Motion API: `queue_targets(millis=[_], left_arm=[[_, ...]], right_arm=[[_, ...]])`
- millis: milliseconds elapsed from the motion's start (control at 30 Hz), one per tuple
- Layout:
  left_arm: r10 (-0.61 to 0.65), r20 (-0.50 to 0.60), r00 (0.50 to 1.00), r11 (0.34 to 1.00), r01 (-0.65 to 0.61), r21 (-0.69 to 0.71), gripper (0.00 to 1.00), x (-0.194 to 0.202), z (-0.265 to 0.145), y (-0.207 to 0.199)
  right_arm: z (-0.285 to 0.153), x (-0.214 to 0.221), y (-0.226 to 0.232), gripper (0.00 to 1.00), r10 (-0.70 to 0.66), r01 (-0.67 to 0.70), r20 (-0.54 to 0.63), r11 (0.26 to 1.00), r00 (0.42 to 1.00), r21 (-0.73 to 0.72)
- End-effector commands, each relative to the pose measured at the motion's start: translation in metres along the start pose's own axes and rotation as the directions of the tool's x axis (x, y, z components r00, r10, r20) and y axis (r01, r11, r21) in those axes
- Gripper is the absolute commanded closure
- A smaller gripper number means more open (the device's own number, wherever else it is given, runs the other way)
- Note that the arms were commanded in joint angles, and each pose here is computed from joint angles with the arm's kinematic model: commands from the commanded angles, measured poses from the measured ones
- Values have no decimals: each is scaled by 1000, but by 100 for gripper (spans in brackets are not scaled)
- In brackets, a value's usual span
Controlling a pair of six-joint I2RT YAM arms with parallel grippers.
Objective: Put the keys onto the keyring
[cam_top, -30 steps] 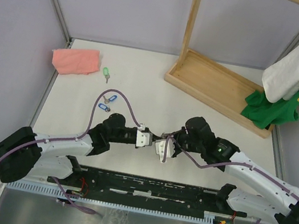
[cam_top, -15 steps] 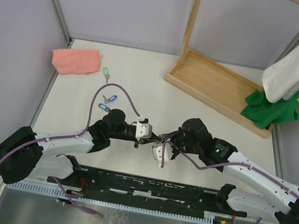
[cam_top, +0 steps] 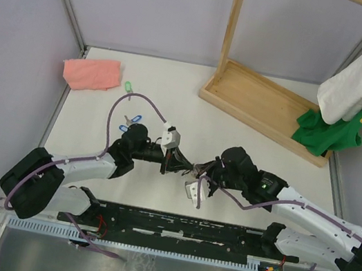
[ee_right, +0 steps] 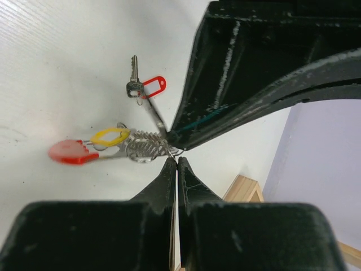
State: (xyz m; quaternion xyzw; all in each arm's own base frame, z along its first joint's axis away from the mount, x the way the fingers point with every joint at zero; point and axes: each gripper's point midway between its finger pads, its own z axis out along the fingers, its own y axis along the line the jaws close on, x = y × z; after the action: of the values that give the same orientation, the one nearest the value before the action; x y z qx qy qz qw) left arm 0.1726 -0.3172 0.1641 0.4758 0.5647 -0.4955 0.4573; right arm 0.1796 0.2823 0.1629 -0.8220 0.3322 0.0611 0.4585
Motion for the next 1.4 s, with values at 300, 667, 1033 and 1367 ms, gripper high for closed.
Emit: queue_targets(millis=[300,667,1033,1367], left_arm=[[-38,129,991,995,50,-90,97,-26,-11,15],[-80,101,992,993,89,-80,97,-6,-8,13],[-115,99,988,985,126,-119,97,-16,-4,20],[-172,92,981,979,181,-99,97,-31,5,16]], right_arm=[[-18,-27,-31,99,218,-266,216,937,952,227],[-23,-14,-53,99,520,-638,385,703,762,314],[-12,3,-26,93,525,-569,225,782,821,255],[-4,3,-14,82,482,-500,143,854,865,146]])
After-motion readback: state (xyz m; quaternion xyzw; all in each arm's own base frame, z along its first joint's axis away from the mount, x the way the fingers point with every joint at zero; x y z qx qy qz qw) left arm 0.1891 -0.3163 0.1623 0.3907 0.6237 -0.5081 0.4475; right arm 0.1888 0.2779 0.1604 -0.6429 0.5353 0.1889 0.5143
